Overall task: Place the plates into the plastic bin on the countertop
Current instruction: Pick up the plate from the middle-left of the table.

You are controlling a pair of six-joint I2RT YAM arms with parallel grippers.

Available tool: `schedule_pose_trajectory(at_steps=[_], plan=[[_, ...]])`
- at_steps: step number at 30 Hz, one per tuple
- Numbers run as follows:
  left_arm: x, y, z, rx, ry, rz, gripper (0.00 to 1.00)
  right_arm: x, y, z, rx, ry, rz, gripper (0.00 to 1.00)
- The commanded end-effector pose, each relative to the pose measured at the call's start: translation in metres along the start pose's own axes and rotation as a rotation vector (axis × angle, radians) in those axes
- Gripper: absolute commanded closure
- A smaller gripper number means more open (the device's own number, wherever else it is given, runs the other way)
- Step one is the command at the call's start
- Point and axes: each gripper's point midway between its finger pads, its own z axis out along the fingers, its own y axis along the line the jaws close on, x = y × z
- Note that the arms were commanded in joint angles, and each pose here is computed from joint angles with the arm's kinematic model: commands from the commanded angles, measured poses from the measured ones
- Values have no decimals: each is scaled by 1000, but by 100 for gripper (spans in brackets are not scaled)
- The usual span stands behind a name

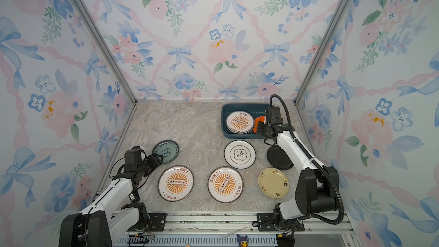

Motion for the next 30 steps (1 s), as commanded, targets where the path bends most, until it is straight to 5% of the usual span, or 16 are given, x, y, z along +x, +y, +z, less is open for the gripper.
schedule_pose_trajectory(at_steps=[1,11,23,30], plan=[[7,9,5,-16,17,-23,35,3,5,1,-18,2,2,49],[10,16,20,-21,36,-42,42,7,7,2,-33,6,8,49],[12,22,28,-4,46,-59,76,9,12,1,-49,6,0,49],[10,20,28,10,42,-51,87,16,32,-2,-159,8,-8,48]])
